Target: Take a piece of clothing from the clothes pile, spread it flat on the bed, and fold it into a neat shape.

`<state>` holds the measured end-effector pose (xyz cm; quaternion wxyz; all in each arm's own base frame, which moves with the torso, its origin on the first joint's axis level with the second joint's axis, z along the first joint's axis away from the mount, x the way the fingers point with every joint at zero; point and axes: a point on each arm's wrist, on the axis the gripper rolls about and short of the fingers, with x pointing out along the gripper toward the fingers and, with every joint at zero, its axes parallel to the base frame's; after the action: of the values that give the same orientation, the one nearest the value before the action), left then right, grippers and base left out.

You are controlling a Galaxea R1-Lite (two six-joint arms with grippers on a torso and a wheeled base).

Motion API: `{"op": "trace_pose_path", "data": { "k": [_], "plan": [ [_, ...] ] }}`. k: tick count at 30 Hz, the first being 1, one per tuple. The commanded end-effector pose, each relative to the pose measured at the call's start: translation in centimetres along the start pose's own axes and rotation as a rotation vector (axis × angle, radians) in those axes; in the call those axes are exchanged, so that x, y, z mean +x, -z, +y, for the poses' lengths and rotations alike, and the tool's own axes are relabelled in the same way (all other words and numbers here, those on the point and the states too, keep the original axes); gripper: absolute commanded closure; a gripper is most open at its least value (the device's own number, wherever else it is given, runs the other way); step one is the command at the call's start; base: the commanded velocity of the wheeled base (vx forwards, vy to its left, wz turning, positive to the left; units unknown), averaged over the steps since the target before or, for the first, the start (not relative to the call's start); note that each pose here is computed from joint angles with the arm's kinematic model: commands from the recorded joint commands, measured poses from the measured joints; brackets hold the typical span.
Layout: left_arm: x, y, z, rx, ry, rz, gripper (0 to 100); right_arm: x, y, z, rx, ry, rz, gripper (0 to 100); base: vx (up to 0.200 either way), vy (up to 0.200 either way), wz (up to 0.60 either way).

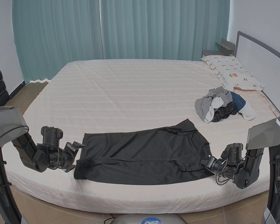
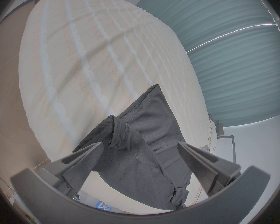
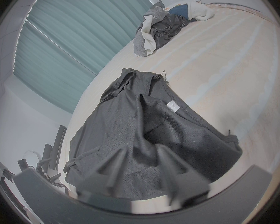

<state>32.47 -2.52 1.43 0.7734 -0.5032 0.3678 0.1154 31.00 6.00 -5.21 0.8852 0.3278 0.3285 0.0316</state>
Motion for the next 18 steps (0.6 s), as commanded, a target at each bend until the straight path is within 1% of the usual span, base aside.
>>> {"op": "trace_pose_path", "data": {
  "k": [1, 3, 6, 10, 12, 13, 15, 18],
  "plan": [
    [0.0, 0.0, 0.0, 0.0, 0.001, 0.0, 0, -0.8, 0.3, 0.0, -0.002, -0.006, -0.004, 100, 0.0, 0.0, 0.0],
    [0.0, 0.0, 0.0, 0.001, 0.001, 0.001, 0, -1.6, 0.1, 0.3, 0.0, -0.035, -0.023, 100, 0.0, 0.0, 0.0],
    [0.0, 0.0, 0.0, 0.009, 0.001, 0.001, 0, -2.7, 0.3, 0.8, -0.005, -0.068, -0.023, 100, 0.0, 0.0, 0.0],
    [0.0, 0.0, 0.0, 0.012, 0.001, 0.001, 0, -3.5, 0.6, 1.0, -0.005, -0.078, -0.001, 100, 0.0, 0.0, 0.0],
    [0.0, 0.0, 0.0, 0.013, 0.001, 0.0, 0, -4.0, 0.5, 1.1, 0.014, -0.092, 0.005, 100, 0.0, 0.0, 0.0],
    [0.0, 0.0, 0.0, 0.013, -0.001, 0.0, 0, -4.6, 0.1, 1.4, 0.039, -0.115, 0.006, 100, 0.0, 0.0, 0.0],
    [0.0, 0.0, 0.0, 0.013, 0.0, 0.002, 0, -5.1, -0.3, 1.7, 0.061, -0.145, 0.022, 100, 0.0, 0.0, 0.0],
    [0.1, 0.0, 0.1, 0.013, -0.002, 0.001, 0, -5.5, -0.5, 1.4, 0.075, -0.142, 0.038, 100, 0.0, 0.0, 0.0]
  ]
}}
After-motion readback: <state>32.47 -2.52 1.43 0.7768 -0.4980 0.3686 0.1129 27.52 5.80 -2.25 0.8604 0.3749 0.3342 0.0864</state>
